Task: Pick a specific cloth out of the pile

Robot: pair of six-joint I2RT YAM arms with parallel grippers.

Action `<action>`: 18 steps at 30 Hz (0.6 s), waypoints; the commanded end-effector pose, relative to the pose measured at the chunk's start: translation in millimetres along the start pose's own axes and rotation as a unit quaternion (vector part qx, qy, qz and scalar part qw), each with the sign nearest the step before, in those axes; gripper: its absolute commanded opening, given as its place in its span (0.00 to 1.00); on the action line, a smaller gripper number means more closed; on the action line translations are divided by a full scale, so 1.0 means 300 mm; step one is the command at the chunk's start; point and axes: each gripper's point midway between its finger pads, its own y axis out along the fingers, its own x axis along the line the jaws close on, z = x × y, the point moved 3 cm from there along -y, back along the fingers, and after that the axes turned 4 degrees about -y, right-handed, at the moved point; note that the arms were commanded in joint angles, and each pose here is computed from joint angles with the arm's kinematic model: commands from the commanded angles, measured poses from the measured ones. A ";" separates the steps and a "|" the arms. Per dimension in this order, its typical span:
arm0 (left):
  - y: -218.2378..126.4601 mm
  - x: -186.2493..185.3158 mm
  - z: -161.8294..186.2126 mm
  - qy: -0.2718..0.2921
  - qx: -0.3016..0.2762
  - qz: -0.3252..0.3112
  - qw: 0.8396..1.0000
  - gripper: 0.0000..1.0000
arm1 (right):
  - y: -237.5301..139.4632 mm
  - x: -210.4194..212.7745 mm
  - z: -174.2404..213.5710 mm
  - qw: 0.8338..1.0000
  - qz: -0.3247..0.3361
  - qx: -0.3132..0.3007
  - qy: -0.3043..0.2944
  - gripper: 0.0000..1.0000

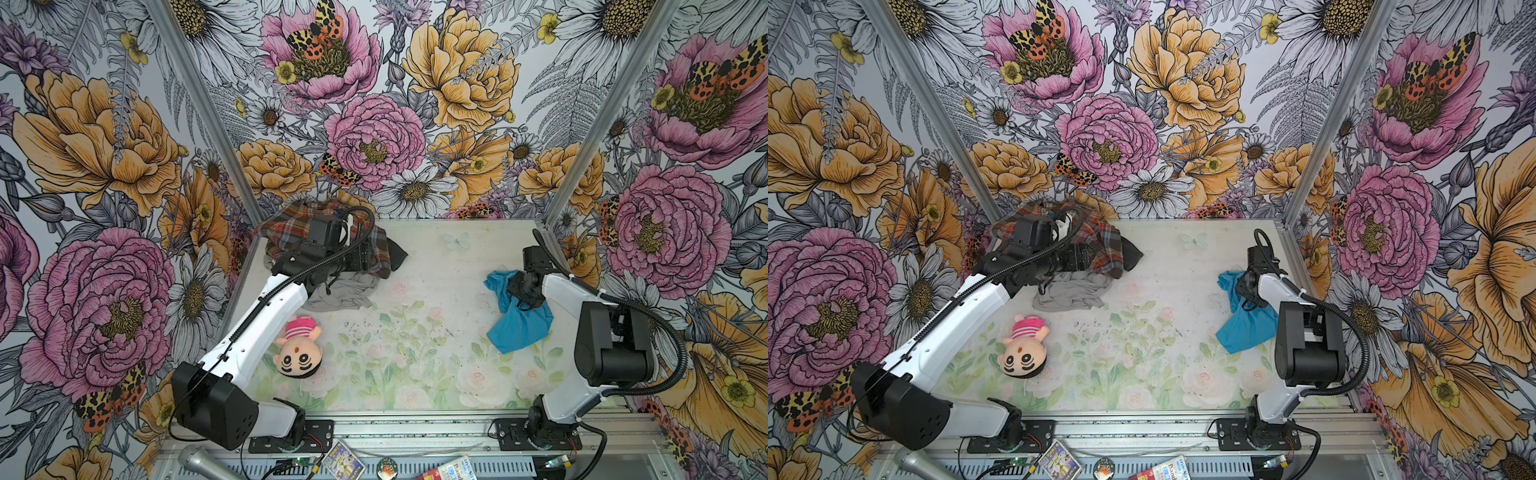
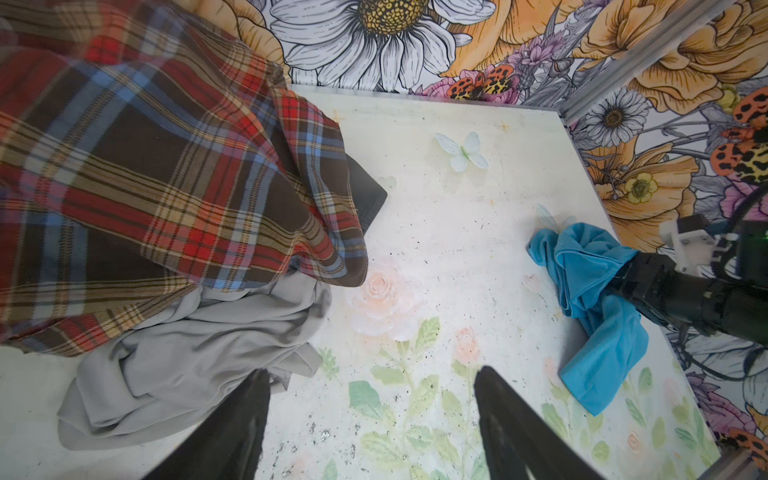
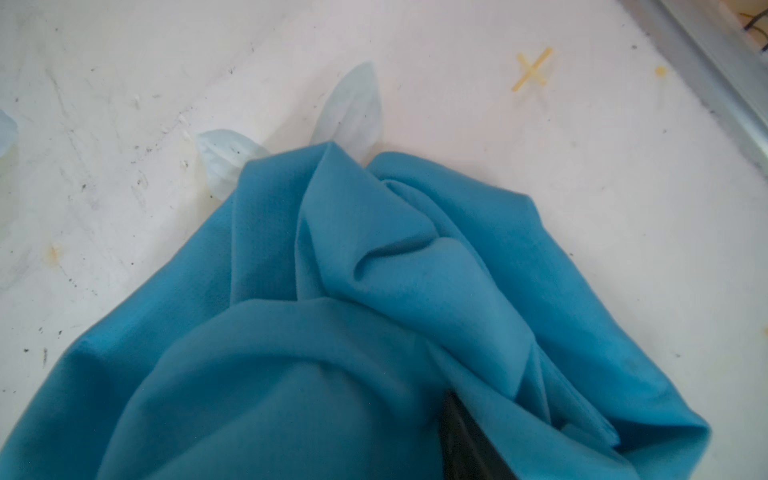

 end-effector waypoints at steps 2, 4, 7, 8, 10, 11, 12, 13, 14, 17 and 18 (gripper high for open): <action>-0.040 0.081 -0.043 -0.026 -0.046 -0.037 0.998 0.81 | -0.087 0.005 -0.047 0.999 -0.015 -0.031 0.014 0.63; -0.047 0.121 -0.046 -0.037 -0.053 -0.050 0.997 0.82 | -0.132 0.001 -0.056 0.999 -0.019 -0.047 0.018 0.67; -0.058 0.185 -0.051 -0.062 -0.063 -0.066 0.994 0.84 | -0.204 -0.004 -0.064 0.997 -0.030 -0.069 0.023 0.71; -0.061 0.203 -0.054 -0.068 -0.067 -0.070 0.993 0.86 | -0.226 -0.006 -0.064 0.996 -0.033 -0.075 0.024 0.73; -0.067 0.237 -0.055 -0.076 -0.073 -0.080 0.991 0.88 | -0.275 -0.012 -0.065 0.994 -0.042 -0.094 0.026 0.76; -0.070 0.252 -0.055 -0.079 -0.078 -0.084 0.990 0.89 | -0.302 -0.014 -0.069 0.993 -0.046 -0.106 0.025 0.77; -0.071 0.270 -0.055 -0.083 -0.081 -0.090 0.989 0.90 | -0.328 -0.014 -0.073 0.991 -0.049 -0.119 0.021 0.79; -0.074 0.290 -0.055 -0.088 -0.085 -0.098 0.988 0.91 | -0.357 -0.014 -0.078 0.990 -0.050 -0.132 0.011 0.81; -0.076 0.312 -0.053 -0.093 -0.089 -0.106 0.986 0.94 | -0.387 -0.015 -0.090 0.988 -0.051 -0.148 0.003 0.85; -0.092 0.381 -0.049 -0.108 -0.101 -0.141 0.979 0.99 | -0.460 -0.002 -0.113 0.980 -0.057 -0.188 -0.040 0.99; -0.100 0.403 -0.046 -0.114 -0.105 -0.152 0.976 0.99 | -0.478 0.003 -0.117 0.976 -0.058 -0.201 -0.055 0.99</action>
